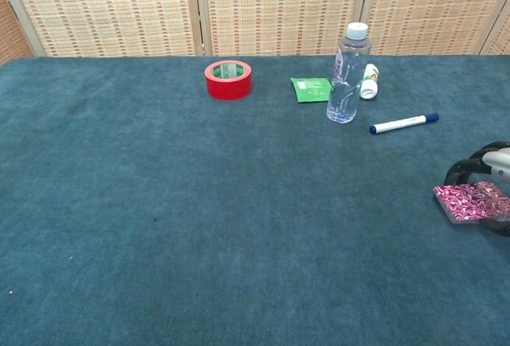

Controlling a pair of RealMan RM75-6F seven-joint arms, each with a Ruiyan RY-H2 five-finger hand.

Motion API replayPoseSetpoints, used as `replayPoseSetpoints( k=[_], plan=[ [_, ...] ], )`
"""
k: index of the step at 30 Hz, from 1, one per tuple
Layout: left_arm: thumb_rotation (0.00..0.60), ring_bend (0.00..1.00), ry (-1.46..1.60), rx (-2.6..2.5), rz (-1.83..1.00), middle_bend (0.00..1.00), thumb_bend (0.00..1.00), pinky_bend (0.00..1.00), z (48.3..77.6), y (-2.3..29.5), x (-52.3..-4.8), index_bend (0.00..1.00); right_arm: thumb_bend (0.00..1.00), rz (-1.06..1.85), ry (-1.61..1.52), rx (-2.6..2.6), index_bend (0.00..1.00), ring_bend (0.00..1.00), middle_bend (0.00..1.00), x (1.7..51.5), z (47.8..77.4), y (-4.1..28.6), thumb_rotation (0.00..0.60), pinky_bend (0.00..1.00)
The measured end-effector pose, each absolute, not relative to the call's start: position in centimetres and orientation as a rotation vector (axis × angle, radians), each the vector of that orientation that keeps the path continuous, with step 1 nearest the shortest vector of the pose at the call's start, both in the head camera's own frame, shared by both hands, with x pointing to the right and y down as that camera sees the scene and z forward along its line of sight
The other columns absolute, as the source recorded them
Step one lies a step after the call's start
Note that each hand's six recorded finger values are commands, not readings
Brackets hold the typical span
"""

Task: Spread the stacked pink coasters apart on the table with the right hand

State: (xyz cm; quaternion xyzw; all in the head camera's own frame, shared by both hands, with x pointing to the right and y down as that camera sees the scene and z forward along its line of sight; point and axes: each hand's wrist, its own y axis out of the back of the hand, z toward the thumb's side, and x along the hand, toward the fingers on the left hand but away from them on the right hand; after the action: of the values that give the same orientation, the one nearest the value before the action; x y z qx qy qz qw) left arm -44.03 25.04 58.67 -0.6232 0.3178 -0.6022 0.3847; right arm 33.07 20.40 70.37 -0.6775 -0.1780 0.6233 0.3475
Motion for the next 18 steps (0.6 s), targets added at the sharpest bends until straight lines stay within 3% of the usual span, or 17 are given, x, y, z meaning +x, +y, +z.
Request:
replayPoseSetpoints(
  k=[18],
  plan=[
    [0.600, 0.00, 0.801, -1.587, -1.542, 0.00, 0.45, 0.04, 58.84, 25.04, -43.99, 0.00, 0.29, 1.611, -0.485, -1.743, 0.45, 0.17, 0.37, 32.92, 70.49, 20.21, 0.600, 0.00]
  ],
)
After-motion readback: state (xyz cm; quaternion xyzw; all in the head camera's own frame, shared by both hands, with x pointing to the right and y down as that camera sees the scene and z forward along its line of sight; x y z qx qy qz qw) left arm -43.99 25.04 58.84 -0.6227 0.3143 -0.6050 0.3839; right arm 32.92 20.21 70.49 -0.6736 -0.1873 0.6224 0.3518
